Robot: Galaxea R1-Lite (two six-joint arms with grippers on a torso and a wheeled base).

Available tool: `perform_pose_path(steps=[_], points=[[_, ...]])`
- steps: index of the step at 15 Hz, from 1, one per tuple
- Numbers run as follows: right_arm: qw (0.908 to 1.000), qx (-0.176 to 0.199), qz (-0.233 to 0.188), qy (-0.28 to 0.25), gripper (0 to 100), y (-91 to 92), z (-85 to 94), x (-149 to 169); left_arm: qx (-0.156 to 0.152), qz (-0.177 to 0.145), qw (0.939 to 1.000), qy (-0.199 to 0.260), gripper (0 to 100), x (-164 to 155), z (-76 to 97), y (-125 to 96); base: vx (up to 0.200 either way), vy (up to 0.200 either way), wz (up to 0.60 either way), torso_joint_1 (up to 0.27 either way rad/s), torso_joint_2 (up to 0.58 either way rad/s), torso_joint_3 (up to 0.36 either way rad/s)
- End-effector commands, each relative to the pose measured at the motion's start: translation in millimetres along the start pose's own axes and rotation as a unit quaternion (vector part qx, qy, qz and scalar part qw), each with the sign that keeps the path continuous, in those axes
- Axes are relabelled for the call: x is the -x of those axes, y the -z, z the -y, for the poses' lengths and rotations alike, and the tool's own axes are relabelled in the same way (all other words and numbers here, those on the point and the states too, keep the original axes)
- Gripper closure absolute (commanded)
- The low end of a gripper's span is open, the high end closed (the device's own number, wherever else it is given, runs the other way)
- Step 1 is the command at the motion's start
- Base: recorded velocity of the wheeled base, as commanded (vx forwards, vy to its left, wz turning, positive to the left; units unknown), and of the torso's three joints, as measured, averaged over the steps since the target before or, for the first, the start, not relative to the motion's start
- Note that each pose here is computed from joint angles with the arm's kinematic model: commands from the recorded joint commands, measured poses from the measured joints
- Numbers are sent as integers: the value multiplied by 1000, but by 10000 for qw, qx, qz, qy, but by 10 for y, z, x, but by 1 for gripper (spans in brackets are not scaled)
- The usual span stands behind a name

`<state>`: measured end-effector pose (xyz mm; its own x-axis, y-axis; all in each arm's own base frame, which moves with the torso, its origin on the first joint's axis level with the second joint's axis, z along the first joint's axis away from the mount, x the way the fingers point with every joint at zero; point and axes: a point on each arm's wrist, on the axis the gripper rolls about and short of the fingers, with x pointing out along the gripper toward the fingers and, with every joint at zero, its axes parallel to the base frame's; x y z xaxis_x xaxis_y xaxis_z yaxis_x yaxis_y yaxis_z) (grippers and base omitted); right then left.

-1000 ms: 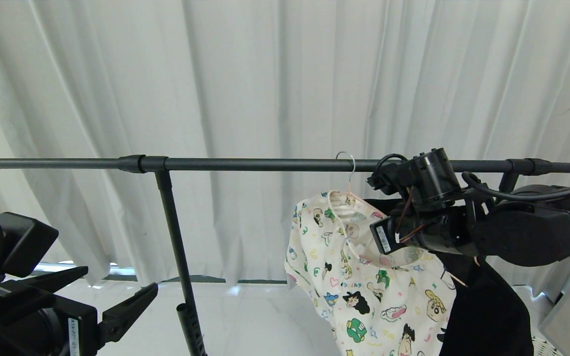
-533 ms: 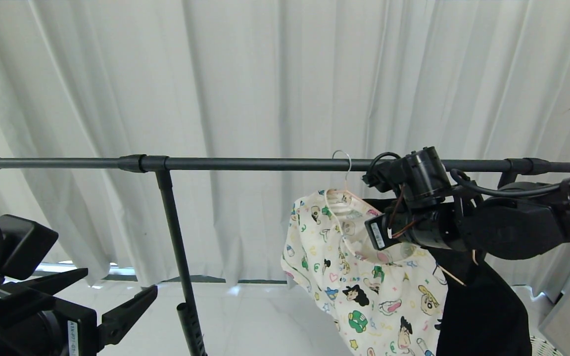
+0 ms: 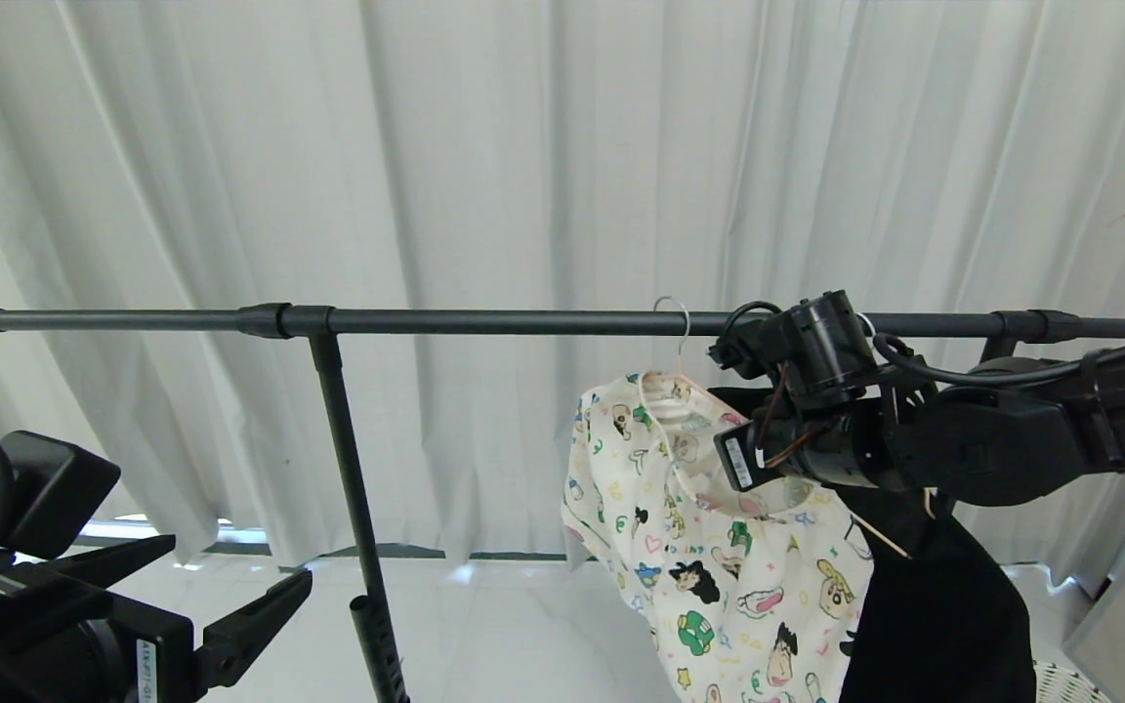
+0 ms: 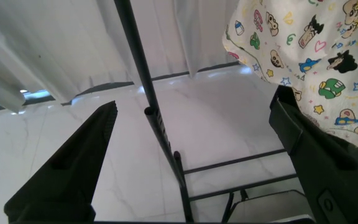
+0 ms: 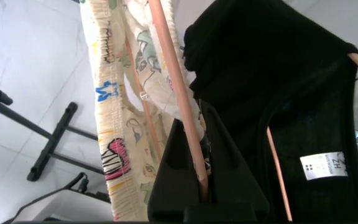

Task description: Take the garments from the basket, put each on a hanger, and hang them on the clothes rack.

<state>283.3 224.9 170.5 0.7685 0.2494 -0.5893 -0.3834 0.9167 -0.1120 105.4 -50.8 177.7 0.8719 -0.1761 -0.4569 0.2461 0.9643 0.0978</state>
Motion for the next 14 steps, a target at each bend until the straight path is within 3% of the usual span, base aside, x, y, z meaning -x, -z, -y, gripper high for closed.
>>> perform_pose_path(steps=[1,9,10,14], points=[[10000,28,1,-35,100,6,-29,10,0,-2,10000,-1,0,-1,1,0,0,0,0,0,0,0],[9999,-103,-22,-73,100,-4,-53,83,4,12,10000,-1,0,5,-1,-1,0,0,0,0,0,0],[9999,-108,-8,-75,0,-7,-53,83,4,12,10000,-1,0,5,-1,-1,0,0,0,0,0,0],[9991,-256,312,-126,0,-98,-36,199,0,13,10000,6,0,3,1,-5,0,0,0,0,0,0]])
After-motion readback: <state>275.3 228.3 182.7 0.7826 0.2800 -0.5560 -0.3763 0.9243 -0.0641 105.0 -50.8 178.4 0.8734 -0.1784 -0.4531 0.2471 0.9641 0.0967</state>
